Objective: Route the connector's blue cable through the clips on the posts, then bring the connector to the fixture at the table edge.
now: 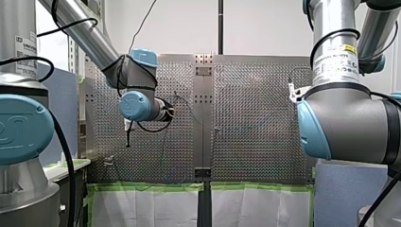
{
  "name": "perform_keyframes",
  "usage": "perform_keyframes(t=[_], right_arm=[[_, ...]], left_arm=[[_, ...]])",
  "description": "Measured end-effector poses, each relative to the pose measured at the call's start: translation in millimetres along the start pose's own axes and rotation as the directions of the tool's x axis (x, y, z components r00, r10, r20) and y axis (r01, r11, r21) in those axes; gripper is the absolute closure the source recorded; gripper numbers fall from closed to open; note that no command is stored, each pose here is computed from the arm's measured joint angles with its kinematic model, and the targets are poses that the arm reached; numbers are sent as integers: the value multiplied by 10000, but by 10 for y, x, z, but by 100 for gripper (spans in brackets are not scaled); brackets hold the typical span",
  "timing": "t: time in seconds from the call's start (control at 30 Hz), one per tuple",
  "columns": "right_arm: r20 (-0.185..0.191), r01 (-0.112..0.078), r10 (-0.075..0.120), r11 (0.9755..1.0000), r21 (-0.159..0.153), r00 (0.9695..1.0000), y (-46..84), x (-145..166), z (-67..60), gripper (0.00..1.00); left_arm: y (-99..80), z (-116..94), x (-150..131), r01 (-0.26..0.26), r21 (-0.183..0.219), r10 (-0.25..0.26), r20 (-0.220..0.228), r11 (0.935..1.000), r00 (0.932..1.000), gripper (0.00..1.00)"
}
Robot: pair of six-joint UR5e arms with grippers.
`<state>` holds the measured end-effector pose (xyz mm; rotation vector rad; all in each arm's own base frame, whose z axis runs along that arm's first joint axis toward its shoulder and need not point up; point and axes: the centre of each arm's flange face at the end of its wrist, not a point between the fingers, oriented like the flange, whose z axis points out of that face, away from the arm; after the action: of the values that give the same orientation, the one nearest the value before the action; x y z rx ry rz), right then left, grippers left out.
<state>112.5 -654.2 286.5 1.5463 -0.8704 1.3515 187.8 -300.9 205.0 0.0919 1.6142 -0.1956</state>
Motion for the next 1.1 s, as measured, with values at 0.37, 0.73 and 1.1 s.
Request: perform_keyframes(t=[0.37, 0.73, 1.1], right_arm=[[-125, -229, 230, 9997, 38, 9997, -1, 0, 23, 100], [-98, -570, 571, 9983, 143, 9983, -16, -27, 27, 100], [-131, -680, 683, 9975, 179, 9976, -32, -40, 40, 100]], left_arm=[[5, -2, 3, -28, -16, 28, -39, 10000, 10000, 0], [6, -9, 8, -44, -14, 44, -60, 10000, 10000, 0], [4, -15, 10, -55, -1, 55, -76, 10000, 10000, 0]])
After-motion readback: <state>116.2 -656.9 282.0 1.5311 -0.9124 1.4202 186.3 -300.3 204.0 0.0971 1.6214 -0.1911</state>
